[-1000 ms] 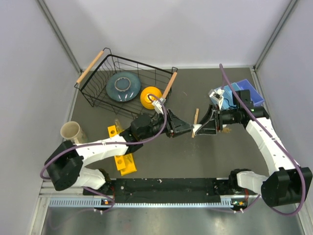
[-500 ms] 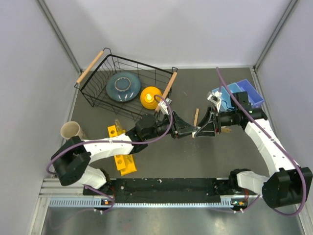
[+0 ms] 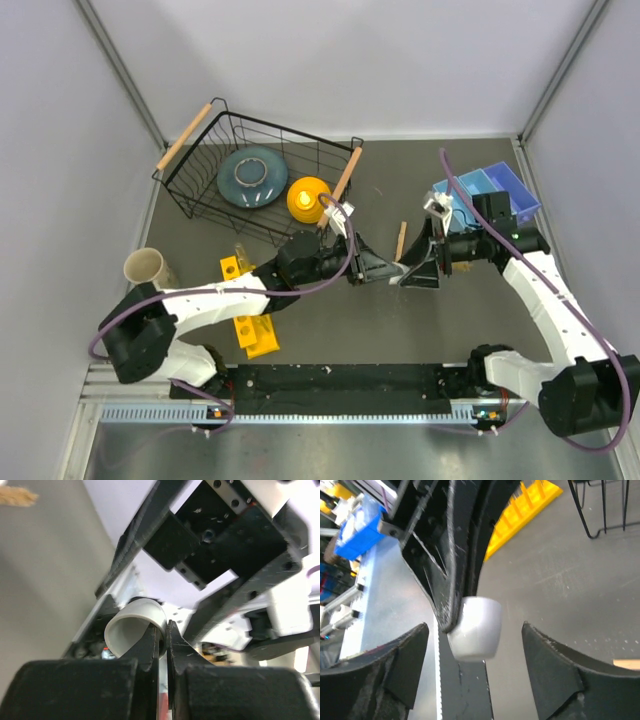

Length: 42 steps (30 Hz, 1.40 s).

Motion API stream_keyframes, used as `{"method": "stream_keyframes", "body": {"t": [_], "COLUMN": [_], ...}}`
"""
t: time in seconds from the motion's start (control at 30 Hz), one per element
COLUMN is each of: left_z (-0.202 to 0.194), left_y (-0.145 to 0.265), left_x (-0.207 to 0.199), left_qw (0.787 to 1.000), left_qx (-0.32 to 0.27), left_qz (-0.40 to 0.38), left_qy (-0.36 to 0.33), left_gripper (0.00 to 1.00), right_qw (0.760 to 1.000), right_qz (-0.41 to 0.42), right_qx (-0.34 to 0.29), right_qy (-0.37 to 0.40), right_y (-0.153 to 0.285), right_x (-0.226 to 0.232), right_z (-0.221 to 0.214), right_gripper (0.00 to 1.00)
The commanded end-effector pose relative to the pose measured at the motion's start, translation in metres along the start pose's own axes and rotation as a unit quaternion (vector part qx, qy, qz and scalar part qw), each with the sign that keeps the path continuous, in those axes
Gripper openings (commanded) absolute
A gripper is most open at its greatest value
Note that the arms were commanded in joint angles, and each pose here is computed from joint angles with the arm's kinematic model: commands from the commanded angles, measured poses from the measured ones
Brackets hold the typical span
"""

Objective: Organize the chemistry lab equipment

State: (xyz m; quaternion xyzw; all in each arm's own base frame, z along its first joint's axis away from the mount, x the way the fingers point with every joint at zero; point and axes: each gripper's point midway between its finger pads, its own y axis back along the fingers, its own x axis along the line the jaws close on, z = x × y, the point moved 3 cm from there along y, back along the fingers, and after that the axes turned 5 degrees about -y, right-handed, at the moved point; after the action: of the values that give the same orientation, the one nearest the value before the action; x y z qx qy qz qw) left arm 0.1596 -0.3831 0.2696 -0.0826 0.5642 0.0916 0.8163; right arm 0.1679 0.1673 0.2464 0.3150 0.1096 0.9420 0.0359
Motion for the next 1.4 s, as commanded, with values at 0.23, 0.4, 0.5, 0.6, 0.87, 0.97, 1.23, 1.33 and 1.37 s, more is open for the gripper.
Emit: {"method": "stream_keyframes", "body": {"t": [0.23,0.4,0.5,0.6,0.87,0.97,1.23,1.33,1.37], "left_z": [-0.005,-0.005,-0.022,-0.036,-0.026,-0.025,-0.031,-0.034,-0.035], "left_y": [0.084,0.114,0.114,0.111,0.091,0.085,0.076,0.073,0.072], "left_x": [0.012,0.005,-0.003,0.002,0.025,0.023,0.020,0.019,0.019], "left_qw": [0.905,0.819,0.735,0.639,0.458,0.446,0.468,0.480,0.485], "left_qx": [0.085,0.072,0.087,0.112,0.136,0.137,0.127,0.126,0.127], "left_qz": [0.138,0.147,0.121,0.113,0.201,0.209,0.192,0.184,0.181], "left_qy": [-0.394,-0.549,-0.661,-0.752,-0.855,-0.860,-0.854,-0.848,-0.846], "left_gripper": [0.00,0.00,0.00,0.00,0.00,0.00,0.00,0.00,0.00], "right_qw": [0.989,0.993,0.990,0.987,0.958,0.948,0.934,0.936,0.934], "right_qz": [-0.085,-0.085,-0.104,-0.126,-0.183,-0.206,-0.206,-0.195,-0.194], "right_qx": [0.042,0.057,0.077,0.091,0.168,0.192,0.228,0.227,0.234], "right_qy": [0.110,0.066,0.049,0.050,0.141,0.150,0.181,0.187,0.189], "right_y": [0.019,0.017,0.012,0.008,-0.017,-0.023,-0.049,-0.062,-0.068], "right_x": [0.008,0.008,0.006,0.008,0.020,0.014,0.019,0.024,0.024], "right_z": [0.000,0.009,0.021,0.035,0.046,0.043,0.043,0.051,0.050], "right_gripper": [0.99,0.99,0.98,0.97,0.88,0.72,0.66,0.66,0.66]}}
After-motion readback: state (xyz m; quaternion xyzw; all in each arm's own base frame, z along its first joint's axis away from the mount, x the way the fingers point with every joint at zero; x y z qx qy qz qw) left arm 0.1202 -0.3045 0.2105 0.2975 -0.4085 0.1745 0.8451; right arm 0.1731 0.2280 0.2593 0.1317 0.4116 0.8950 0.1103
